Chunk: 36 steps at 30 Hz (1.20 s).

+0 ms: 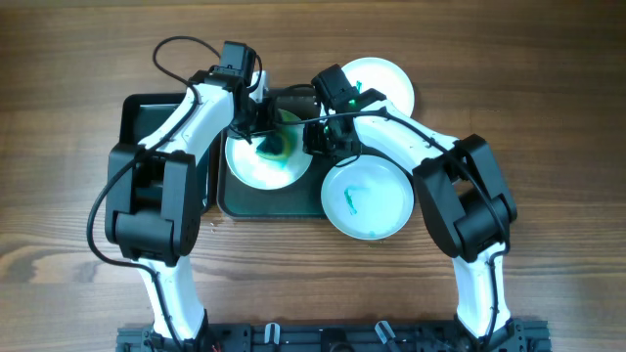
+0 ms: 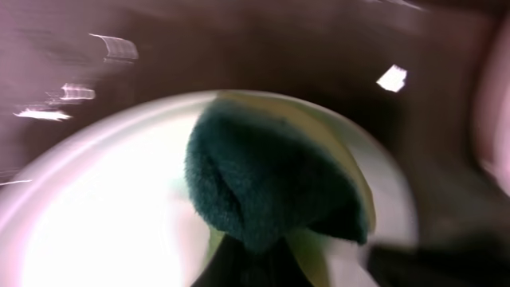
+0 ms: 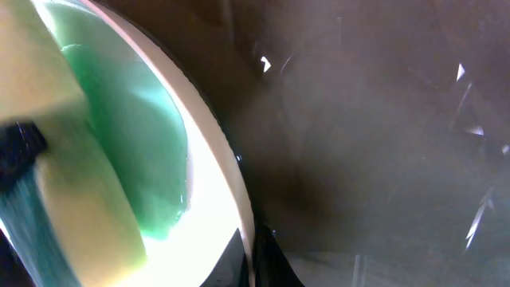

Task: Clean dirty plates on tray and stack at the side
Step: 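Scrub the left white plate with the sponge while right gripper holds its rim, then lift the cleaned plate with the right gripper and set it right of the tray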

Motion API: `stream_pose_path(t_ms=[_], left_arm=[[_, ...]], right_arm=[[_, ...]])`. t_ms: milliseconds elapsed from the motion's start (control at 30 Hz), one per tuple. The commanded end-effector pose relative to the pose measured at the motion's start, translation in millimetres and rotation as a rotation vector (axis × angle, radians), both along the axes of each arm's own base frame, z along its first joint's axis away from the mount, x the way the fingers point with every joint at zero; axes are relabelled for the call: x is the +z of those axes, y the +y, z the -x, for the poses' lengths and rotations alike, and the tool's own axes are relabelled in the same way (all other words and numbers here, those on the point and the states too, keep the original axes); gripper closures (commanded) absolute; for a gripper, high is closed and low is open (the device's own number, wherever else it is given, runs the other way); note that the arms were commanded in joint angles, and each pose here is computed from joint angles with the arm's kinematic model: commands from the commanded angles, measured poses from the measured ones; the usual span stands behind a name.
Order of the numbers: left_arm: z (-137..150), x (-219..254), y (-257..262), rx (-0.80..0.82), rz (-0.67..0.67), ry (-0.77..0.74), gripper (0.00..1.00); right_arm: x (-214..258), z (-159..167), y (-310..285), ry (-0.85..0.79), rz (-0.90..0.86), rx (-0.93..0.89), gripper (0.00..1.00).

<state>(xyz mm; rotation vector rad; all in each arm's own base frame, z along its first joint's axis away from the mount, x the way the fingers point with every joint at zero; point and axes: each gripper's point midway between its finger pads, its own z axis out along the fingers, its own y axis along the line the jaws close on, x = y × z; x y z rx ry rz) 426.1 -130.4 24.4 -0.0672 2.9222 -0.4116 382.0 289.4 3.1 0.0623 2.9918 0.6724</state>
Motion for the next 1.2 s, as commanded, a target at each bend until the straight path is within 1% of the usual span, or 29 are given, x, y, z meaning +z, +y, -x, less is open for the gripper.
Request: stream_pose_path(t_ms=[0,67,133,200,300,333,400,467,500,567,600,733,833,900,1033,1167], left_arm=[[-3,-5,59,0.261,-0.277,0.01,0.96],[5,11,61,0.26,-0.281,0.073,0.96],[8,36,64,0.263,-0.284,0.103,0.96],[9,77,60,0.265,-0.208,0.133,0.96],[8,137,76,0.309,-0.155,0.1,0.96],[8,149,81,0.302,-0.152,0.08,0.96],[10,168,86,0.288,-0.146,0.033,0.96],[10,170,86,0.288,-0.145,0.029,0.96],[10,169,86,0.288,-0.145,0.031,0.96],[8,169,86,0.289,-0.143,0.023,0.96],[7,169,86,0.289,-0.142,0.02,0.96],[8,169,85,0.286,-0.143,0.021,0.96],[8,169,85,0.286,-0.143,0.021,0.96],[8,169,85,0.286,-0.142,0.02,0.96],[7,169,85,0.286,-0.142,0.018,0.96],[6,169,85,0.287,-0.141,0.015,0.96]], right_arm=[[1,-6,-6,-0.016,0.017,-0.019,0.96],[1,-6,-6,-0.016,0.017,-0.019,0.96],[1,-6,-6,-0.015,0.017,-0.019,0.96],[2,-5,-6,-0.018,0.017,-0.011,0.96],[13,-9,-5,-0.069,0.012,0.041,0.96],[21,-11,-7,-0.101,0.026,0.051,0.96],[49,-18,-19,-0.216,0.118,0.068,0.96],[83,-21,-36,-0.359,0.287,0.051,0.96],[94,-22,-42,-0.404,0.346,0.036,0.96],[131,-21,-59,-0.556,0.538,0.001,0.96],[142,-19,-60,-0.604,0.589,0.006,0.96],[199,-4,-57,-0.861,0.851,-0.004,0.96],[241,16,-51,-1.055,1.05,-0.072,0.96],[262,28,-49,-1.148,1.135,-0.119,0.96],[285,40,-49,-1.235,1.223,-0.185,0.96],[288,39,-46,-1.237,1.227,-0.176,0.96]])
